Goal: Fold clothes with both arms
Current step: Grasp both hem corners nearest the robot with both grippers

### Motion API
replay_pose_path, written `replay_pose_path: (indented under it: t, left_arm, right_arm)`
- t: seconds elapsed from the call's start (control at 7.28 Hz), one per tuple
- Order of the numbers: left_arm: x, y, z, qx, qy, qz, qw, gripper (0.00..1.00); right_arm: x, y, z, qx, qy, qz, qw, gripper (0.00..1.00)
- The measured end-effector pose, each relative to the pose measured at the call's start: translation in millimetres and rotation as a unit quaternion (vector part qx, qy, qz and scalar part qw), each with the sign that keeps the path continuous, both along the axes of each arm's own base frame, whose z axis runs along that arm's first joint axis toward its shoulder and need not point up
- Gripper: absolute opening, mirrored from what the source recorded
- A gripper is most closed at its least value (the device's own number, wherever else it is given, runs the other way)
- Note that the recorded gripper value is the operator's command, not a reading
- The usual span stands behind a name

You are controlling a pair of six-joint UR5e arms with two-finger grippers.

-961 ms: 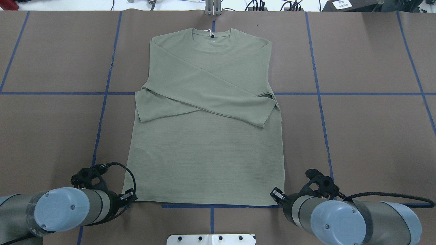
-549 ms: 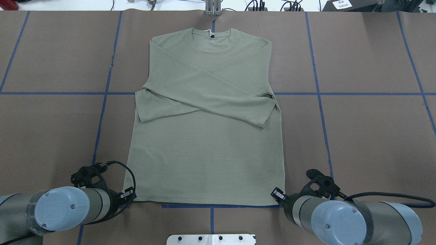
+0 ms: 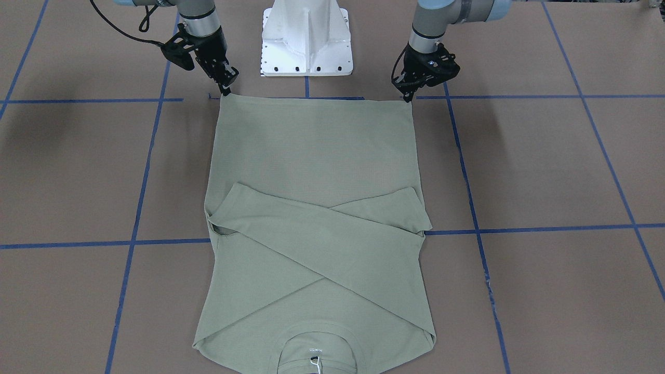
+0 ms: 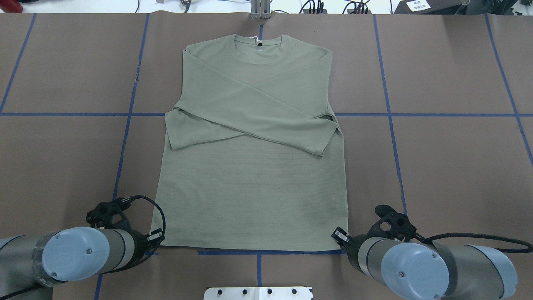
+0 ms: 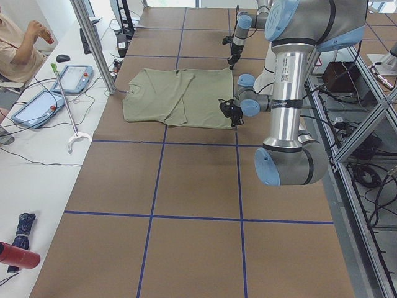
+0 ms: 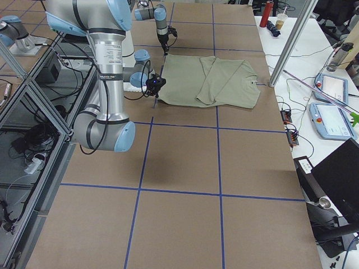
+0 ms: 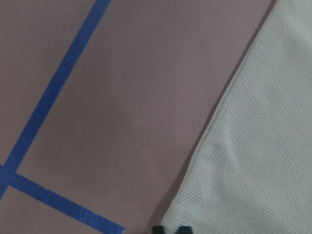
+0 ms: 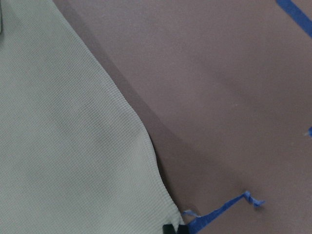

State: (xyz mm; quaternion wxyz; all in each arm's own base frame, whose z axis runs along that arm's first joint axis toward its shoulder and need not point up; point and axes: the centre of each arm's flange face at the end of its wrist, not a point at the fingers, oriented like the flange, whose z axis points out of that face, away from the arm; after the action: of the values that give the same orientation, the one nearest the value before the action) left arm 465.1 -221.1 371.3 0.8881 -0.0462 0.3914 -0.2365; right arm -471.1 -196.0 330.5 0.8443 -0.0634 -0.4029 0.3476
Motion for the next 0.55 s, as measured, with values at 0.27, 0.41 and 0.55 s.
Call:
replay_pose_path:
  t: [0.27,0.41,0.55]
  left_arm:
    - [-11.3,-6.7,-14.4,0.002,0.015,-0.009,0.9998,0.00]
    - [-20.7,-4.9,-31.0,0.004,0.030,-0.011,0.9995,0.00]
    - [-30.3,0.5,-49.9,0.002,0.044,-0.010,0.9990,0.00]
  right_arm:
    - [5.3,-5.6,-2.9,-0.001,-0.003,0.005,1.0000,0.00]
    - [12.4,-6.7,-3.9,-0.002,-0.005,0.006,1.0000,0.00]
    - [24.6,-5.2,-1.3,-0.003,-0.003,0.006,1.0000,0.00]
